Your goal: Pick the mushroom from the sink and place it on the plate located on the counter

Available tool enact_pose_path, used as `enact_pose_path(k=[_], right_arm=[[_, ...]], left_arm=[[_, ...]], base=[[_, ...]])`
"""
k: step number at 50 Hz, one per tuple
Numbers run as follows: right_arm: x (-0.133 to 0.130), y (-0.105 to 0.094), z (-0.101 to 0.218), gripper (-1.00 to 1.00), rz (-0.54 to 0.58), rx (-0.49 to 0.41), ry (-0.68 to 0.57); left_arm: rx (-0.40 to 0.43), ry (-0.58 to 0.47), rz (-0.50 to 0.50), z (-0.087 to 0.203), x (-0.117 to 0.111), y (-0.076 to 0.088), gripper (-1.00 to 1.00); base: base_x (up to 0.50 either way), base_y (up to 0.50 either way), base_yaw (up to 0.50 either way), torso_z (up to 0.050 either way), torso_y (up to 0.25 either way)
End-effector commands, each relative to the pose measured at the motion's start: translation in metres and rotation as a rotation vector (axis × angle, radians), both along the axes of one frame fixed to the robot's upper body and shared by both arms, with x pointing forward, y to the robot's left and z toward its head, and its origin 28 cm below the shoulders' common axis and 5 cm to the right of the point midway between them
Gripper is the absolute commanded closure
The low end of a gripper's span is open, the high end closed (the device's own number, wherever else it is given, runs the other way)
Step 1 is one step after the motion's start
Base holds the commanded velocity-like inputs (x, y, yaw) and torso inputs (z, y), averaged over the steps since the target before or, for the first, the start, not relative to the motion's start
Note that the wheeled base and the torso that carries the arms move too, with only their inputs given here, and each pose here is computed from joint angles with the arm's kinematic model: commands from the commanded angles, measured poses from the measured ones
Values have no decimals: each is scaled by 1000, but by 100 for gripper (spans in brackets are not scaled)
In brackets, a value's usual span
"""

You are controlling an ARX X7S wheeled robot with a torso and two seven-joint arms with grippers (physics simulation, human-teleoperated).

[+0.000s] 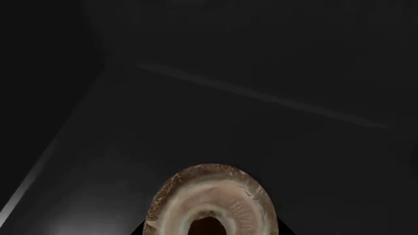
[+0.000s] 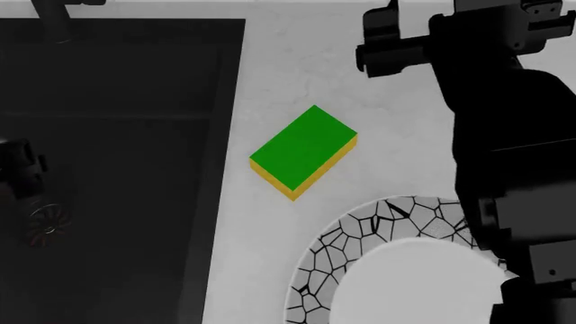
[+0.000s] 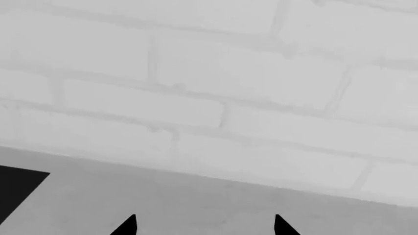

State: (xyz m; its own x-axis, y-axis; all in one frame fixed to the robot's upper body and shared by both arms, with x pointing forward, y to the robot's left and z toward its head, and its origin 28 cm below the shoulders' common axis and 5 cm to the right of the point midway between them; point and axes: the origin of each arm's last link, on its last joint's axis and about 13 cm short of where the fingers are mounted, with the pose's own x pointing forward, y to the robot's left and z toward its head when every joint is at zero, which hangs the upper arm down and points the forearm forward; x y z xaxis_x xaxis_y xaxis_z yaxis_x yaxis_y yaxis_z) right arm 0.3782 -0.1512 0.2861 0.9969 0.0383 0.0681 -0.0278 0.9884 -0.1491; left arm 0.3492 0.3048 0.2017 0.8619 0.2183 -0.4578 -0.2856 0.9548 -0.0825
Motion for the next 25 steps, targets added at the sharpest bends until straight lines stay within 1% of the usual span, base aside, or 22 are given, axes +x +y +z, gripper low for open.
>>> enact_pose_path(k=[1,3,8,16,18,25], right_arm=[[-14,-14,16,-100,-31,1,-41],[-17,-17,19,-100,-35,1,-48],[-31,-30,27,-100,-64,-6,-62],[-41,-44,31,-100,-110,10,-65],[-45,-50,31,-100,-127,19,-65],[-54,-61,30,-100,-166,27,-62]], left_arm=[[-8,-38,-86,12,-9,-8,100],[-11,-45,-99,13,-11,-9,100],[3,-63,-172,20,-18,-14,100],[7,-92,-225,33,-27,-21,100],[16,-107,-267,38,-30,-24,100],[36,-133,-372,46,-38,-30,100]], base=[[0,0,0,0,0],[0,0,0,0,0],[0,0,0,0,0],[0,0,0,0,0],[0,0,0,0,0],[0,0,0,0,0]])
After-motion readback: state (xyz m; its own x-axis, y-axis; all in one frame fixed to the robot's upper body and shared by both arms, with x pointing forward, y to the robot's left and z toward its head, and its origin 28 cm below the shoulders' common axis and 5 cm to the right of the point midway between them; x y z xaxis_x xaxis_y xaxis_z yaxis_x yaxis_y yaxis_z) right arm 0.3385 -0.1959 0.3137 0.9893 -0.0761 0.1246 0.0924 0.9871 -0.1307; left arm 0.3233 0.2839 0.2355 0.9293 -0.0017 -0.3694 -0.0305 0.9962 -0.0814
